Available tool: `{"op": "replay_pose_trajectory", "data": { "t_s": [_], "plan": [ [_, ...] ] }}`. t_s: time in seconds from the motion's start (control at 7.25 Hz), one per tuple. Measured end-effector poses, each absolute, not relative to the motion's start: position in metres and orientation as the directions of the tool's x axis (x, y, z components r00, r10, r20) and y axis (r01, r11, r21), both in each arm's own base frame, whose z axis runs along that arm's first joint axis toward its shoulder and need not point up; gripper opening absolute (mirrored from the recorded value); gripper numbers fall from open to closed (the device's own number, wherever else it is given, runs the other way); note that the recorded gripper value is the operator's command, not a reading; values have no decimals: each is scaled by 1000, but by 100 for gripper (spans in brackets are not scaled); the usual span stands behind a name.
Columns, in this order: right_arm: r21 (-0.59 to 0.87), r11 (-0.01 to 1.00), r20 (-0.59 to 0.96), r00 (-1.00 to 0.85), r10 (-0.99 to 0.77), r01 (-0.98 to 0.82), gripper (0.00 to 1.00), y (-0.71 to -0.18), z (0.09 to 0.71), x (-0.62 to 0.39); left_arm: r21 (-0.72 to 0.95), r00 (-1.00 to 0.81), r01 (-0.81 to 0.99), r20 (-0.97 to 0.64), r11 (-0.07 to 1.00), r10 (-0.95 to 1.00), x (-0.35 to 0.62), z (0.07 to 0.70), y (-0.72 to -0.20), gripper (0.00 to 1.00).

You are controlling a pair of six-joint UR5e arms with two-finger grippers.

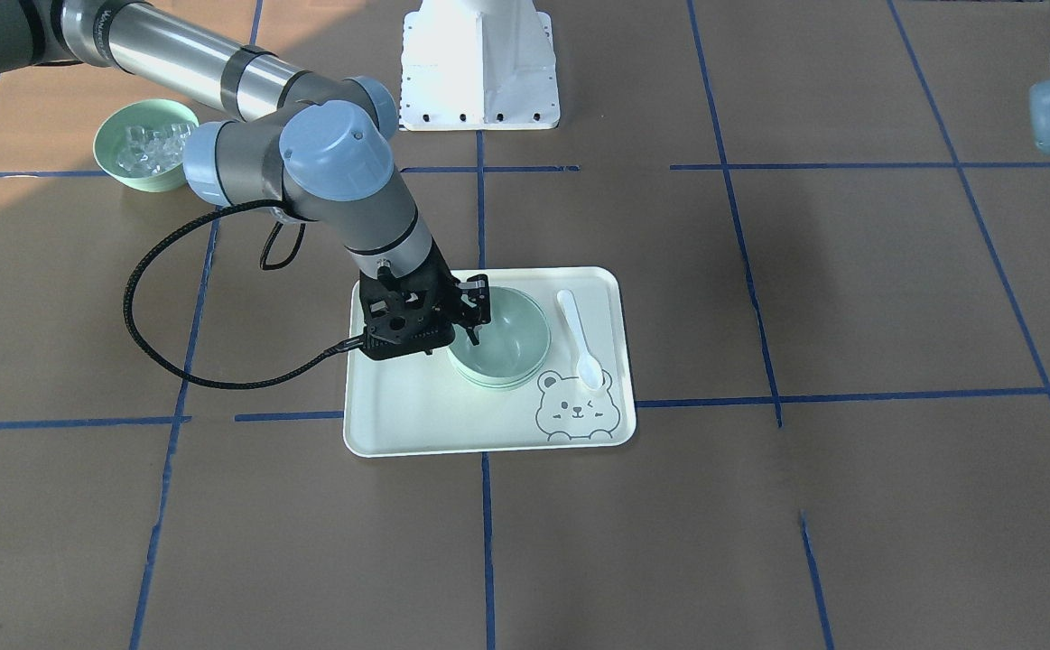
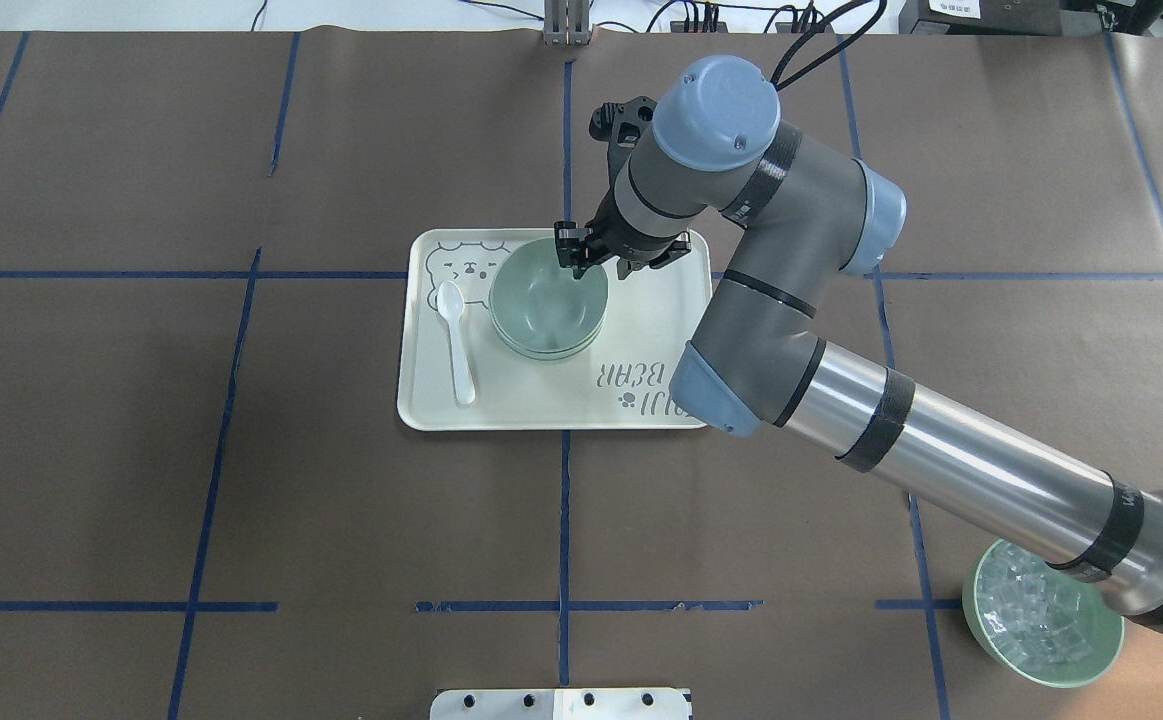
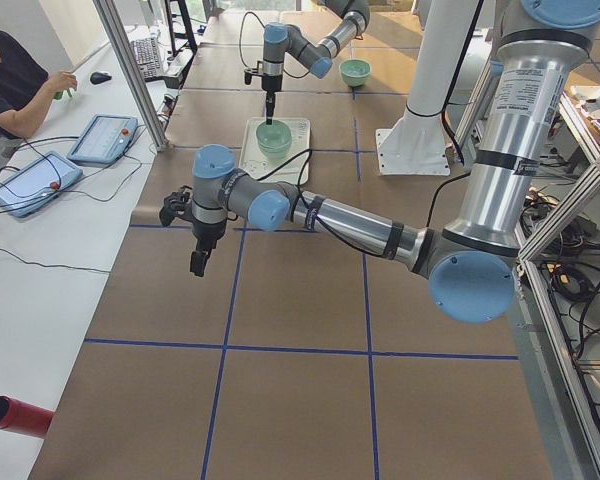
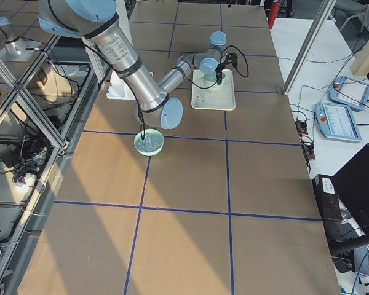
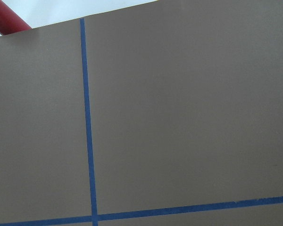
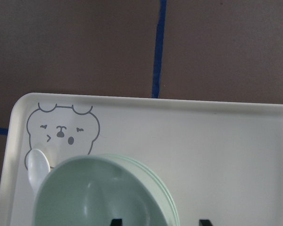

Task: Stack green bowls together

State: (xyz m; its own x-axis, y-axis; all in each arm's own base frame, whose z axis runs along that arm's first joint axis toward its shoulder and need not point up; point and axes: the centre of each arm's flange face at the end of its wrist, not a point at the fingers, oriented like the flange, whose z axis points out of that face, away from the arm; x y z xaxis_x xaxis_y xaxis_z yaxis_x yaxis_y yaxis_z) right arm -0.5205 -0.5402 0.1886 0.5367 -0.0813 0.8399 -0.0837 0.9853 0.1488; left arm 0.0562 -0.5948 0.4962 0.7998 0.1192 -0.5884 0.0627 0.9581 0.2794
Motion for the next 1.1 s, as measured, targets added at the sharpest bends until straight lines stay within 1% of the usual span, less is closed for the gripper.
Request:
{"op": "replay_pose_trajectory", "data": {
  "t_s": [0.28,0.41,0.55,0.69,1.1],
  "plan": [
    [110,988,840,541,-36,-105,100,-572,192,-469,264,799,64,-591,962,109,55,503,-596,100],
    [95,991,835,549,-27,-97,100,-588,204,-420,250,794,58,-599,967,107,56,507,-594,100],
    [112,991,821,568,-49,-76,100,-597,226,-363,233,781,42,-614,971,114,56,514,-590,100],
    [148,988,797,597,-91,-47,100,-600,254,-309,216,767,25,-630,976,120,51,522,-584,100],
    [261,962,693,678,-243,78,100,-596,373,-178,166,734,-25,-666,986,131,7,550,-566,100]
  ]
}}
